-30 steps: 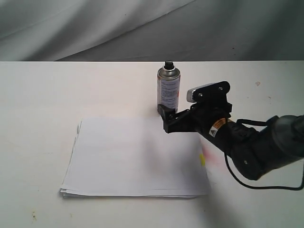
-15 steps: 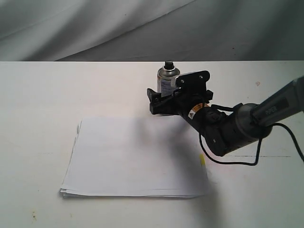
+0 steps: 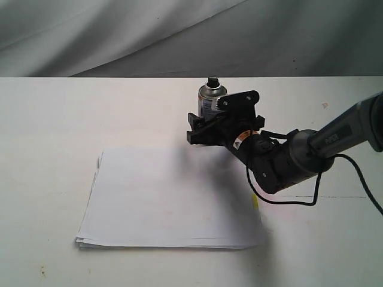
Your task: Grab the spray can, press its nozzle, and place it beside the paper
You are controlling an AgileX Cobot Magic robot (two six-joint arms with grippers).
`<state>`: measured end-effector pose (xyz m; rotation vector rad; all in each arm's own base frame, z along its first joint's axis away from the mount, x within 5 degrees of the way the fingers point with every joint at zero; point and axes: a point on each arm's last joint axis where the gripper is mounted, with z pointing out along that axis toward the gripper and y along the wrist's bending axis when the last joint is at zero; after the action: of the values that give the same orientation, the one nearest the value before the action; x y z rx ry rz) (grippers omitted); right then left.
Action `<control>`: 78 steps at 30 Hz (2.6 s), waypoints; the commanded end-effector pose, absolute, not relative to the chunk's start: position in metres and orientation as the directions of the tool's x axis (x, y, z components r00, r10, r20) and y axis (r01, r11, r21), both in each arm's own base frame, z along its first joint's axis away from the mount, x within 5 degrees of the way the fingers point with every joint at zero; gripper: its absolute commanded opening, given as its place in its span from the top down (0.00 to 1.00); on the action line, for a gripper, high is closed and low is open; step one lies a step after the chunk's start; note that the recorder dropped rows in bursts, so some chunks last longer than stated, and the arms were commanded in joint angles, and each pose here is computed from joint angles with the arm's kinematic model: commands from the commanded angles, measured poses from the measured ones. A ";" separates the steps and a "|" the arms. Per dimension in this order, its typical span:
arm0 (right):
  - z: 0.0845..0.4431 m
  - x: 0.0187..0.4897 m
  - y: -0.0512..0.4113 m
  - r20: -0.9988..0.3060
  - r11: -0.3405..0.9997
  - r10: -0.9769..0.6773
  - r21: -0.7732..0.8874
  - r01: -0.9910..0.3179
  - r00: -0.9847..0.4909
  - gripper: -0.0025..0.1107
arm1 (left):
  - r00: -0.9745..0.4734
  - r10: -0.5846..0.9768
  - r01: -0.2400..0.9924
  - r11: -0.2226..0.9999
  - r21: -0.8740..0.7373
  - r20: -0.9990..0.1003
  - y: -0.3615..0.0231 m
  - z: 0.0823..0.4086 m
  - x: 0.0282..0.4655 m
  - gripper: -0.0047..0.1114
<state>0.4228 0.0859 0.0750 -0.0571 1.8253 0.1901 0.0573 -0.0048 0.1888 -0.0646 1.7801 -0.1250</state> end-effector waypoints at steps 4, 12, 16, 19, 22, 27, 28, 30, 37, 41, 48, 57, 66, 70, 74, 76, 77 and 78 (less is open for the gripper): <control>0.078 0.425 0.084 -0.968 0.987 0.082 0.112 -0.114 -0.239 0.67 | -0.205 -0.110 0.028 0.993 -0.118 -0.973 -0.005 0.188 0.057 0.96; 0.090 0.426 0.083 -0.971 0.987 0.089 0.116 -0.112 -0.221 0.98 | -0.205 -0.110 0.028 0.993 -0.118 -0.973 -0.005 0.188 0.057 0.96; 0.125 0.425 0.084 -0.965 0.988 0.061 0.095 -0.122 -0.255 0.98 | -0.205 -0.110 0.028 0.993 -0.118 -0.973 -0.005 0.188 0.057 0.96; 0.158 0.419 0.084 -0.958 0.987 -0.033 0.013 -0.159 -0.283 0.98 | -0.205 -0.110 0.028 0.993 -0.118 -0.973 -0.005 0.188 0.057 0.96; 0.195 0.407 0.084 -0.939 0.977 -0.124 -0.060 -0.203 -0.321 0.98 | -0.205 -0.110 0.028 0.993 -0.118 -0.973 -0.005 0.188 0.057 0.96; 0.242 0.376 0.080 -0.866 0.953 -0.240 -0.125 -0.274 -0.439 0.98 | -0.205 -0.110 0.028 0.993 -0.118 -0.973 -0.005 0.188 0.057 0.96; 0.251 0.368 0.079 -0.846 0.952 -0.250 -0.125 -0.280 -0.471 0.98 | -0.205 -0.110 0.028 0.993 -0.118 -0.973 -0.005 0.188 0.057 0.96; 0.266 0.351 0.079 -0.808 0.947 -0.269 -0.123 -0.298 -0.524 0.98 | -0.205 -0.110 0.028 0.993 -0.118 -0.973 -0.005 0.188 0.057 0.96; 0.289 0.310 0.083 -0.674 0.886 -0.430 -0.187 -0.424 -0.601 0.98 | -0.205 -0.110 0.028 0.993 -0.118 -0.973 -0.005 0.188 0.057 0.96; 0.281 0.297 0.104 -0.591 0.801 -0.581 -0.290 -0.524 -0.561 0.98 | -0.205 -0.110 0.028 0.993 -0.118 -0.973 -0.005 0.188 0.057 0.96; 0.258 0.293 0.143 -0.512 0.592 -0.801 -0.595 -0.543 -0.312 0.98 | -0.205 -0.110 0.028 0.993 -0.118 -0.973 -0.005 0.188 0.057 0.96; 0.204 0.305 0.170 -0.301 0.401 -0.916 -0.709 -0.580 -0.266 0.98 | -0.205 -0.110 0.028 0.993 -0.118 -0.973 -0.005 0.188 0.057 0.96; 0.205 0.306 0.163 -0.248 0.384 -0.918 -0.744 -0.546 -0.309 0.98 | -0.205 -0.110 0.028 0.993 -0.118 -0.973 -0.005 0.188 0.057 0.96; 0.205 0.306 0.163 -0.248 0.384 -0.918 -0.744 -0.546 -0.309 0.98 | -0.205 -0.110 0.028 0.993 -0.118 -0.973 -0.005 0.188 0.057 0.96; 0.205 0.306 0.163 -0.243 0.379 -0.921 -0.746 -0.548 -0.306 0.98 | -0.205 -0.110 0.028 0.993 -0.118 -0.973 -0.005 0.188 0.057 0.96; 0.205 0.306 0.163 -0.243 0.379 -0.921 -0.746 -0.548 -0.306 0.98 | -0.200 -0.126 0.028 0.991 -0.134 -0.972 -0.005 0.189 0.057 0.96; 0.205 0.306 0.163 -0.243 0.379 -0.921 -0.746 -0.548 -0.306 0.98 | -0.197 -0.142 0.028 0.988 -0.151 -0.970 -0.005 0.189 0.057 0.96; 0.205 0.306 0.163 -0.243 0.379 -0.921 -0.746 -0.548 -0.306 0.98 | -0.192 -0.157 0.028 0.986 -0.165 -0.969 -0.006 0.189 0.057 0.96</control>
<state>0.3057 0.1625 0.1984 -1.2572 2.0175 -0.7043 0.0573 -0.0050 0.1889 -0.0698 1.7796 -0.1323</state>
